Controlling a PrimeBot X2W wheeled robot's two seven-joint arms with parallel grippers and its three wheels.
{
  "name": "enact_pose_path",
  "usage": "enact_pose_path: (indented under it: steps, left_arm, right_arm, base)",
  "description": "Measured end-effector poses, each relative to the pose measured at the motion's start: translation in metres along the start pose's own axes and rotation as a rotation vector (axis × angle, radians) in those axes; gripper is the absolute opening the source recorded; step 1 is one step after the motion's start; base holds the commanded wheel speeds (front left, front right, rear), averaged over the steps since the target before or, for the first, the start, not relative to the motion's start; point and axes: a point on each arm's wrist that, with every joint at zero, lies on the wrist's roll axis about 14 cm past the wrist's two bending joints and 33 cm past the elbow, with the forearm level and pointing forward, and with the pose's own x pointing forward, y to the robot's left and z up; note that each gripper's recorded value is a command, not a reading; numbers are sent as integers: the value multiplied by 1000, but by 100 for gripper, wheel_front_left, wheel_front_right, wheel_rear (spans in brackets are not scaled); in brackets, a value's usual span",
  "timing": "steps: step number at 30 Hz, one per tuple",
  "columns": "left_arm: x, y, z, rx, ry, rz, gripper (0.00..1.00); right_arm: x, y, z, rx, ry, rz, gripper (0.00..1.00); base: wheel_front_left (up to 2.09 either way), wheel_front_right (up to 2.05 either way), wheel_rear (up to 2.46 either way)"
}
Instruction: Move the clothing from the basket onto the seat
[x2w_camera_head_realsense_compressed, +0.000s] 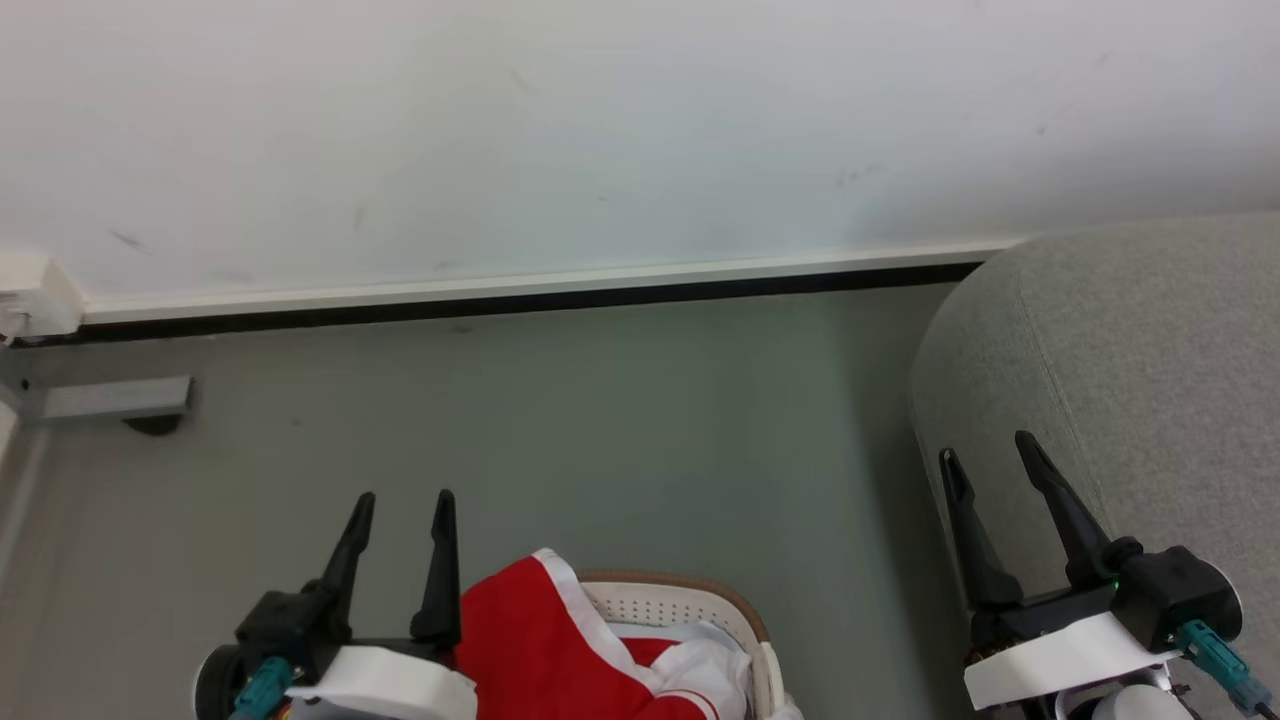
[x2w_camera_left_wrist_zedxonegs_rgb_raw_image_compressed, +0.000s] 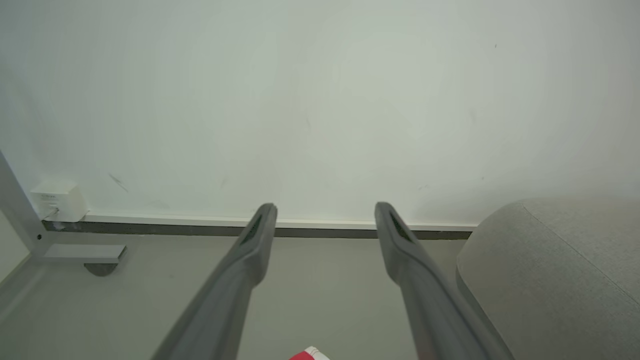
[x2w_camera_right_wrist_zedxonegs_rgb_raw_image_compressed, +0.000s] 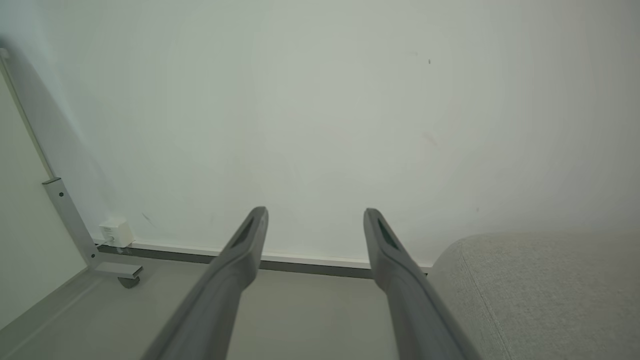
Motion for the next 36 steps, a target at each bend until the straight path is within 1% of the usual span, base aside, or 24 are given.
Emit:
enact_pose_path:
  steps: [4, 10, 17, 22, 29, 33, 36]
  left_arm:
    - [15, -13, -27, -10, 69, -50, 100]
    - [30, -36, -81, 2, 214, -154, 100]
    - [38, -56, -151, 65, 401, -292, 100]
    - [29, -63, -208, 130, 560, -396, 100]
    - [8, -56, -282, 233, 778, -516, 100]
    - [-7, -44, -319, 303, 903, -576, 100]
    - [-14, -36, -343, 361, 974, -625, 100]
  right_arm:
    - [3, -14, -4, -7, 10, -33, 100]
    - [4, -38, -12, -16, 32, -100, 100]
    - [9, -60, -20, -22, 47, -163, 100]
    - [14, -75, -29, -29, 65, -201, 100]
    - [20, -95, -50, -41, 110, -245, 100]
    - [23, -105, -64, -43, 142, -265, 100]
    - [26, -111, -74, -24, 155, -280, 100]
  base:
    - [0, 0, 0]
    - [0, 0, 0]
    - [0, 0, 0]
    - [0, 0, 0]
    - [0, 0, 0]
    - [0, 0, 0]
    - [0, 0, 0]
